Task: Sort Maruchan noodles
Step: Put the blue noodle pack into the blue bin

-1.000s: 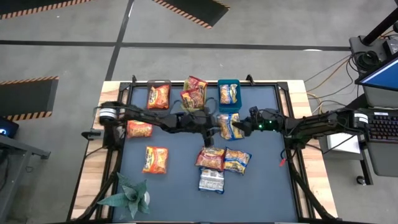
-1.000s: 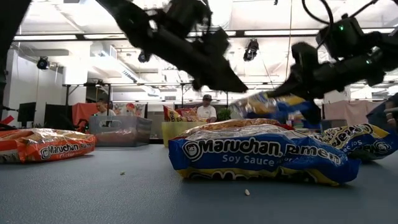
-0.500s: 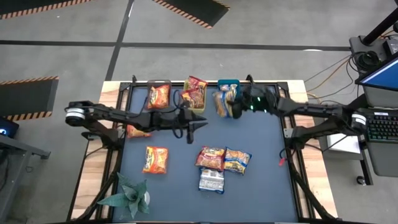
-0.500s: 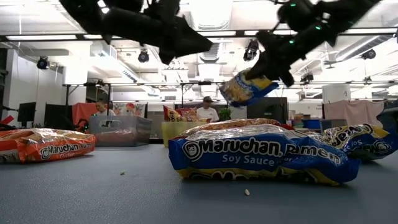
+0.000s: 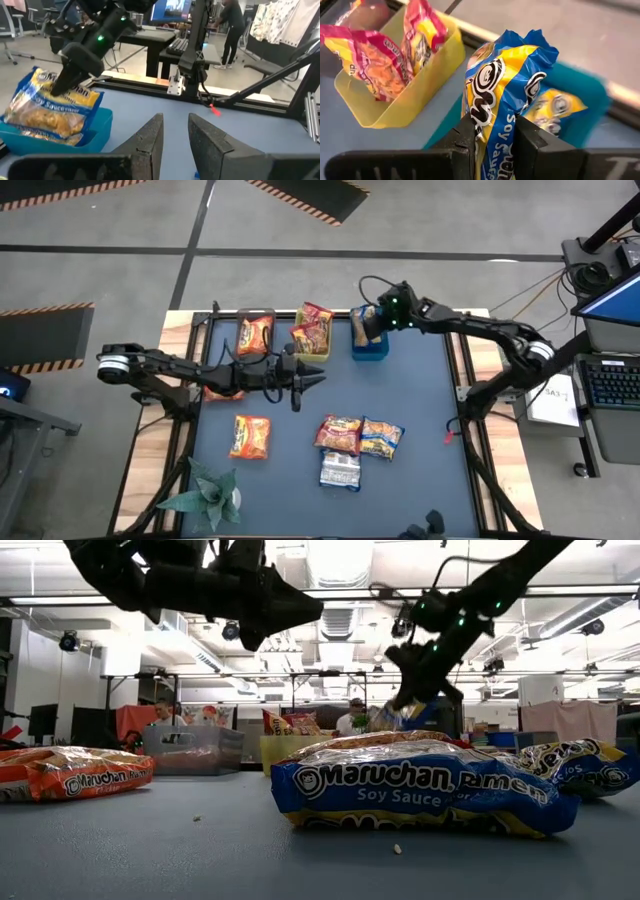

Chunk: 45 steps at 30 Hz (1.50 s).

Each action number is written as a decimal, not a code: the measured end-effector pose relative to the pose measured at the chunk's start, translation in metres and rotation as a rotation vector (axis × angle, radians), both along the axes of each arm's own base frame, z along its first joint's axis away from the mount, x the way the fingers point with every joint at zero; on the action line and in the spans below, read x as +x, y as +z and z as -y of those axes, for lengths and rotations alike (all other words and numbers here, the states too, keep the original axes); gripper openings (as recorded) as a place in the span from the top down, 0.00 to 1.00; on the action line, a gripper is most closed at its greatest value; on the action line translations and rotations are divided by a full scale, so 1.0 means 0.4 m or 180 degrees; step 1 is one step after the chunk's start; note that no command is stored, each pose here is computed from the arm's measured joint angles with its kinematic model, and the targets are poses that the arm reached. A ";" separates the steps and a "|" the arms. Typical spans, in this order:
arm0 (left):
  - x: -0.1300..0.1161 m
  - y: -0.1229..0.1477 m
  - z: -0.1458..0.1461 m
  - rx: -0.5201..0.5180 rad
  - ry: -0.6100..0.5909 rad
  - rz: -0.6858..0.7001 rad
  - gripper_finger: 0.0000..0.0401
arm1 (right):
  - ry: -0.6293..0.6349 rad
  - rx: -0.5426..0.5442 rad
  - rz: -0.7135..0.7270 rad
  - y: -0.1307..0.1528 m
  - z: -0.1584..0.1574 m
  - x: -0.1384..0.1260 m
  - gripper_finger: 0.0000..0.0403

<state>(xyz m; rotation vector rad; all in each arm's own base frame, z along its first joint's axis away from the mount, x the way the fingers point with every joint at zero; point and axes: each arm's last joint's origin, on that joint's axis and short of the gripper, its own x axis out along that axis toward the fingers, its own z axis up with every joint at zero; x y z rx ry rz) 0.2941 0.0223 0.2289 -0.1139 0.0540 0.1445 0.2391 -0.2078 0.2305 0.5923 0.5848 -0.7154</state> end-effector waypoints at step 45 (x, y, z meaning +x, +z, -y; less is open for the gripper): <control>-0.002 -0.009 -0.004 -0.0006 0.0167 -0.0041 0.82 | -0.0182 -0.0225 -0.0621 -0.066 0.029 0.014 0.94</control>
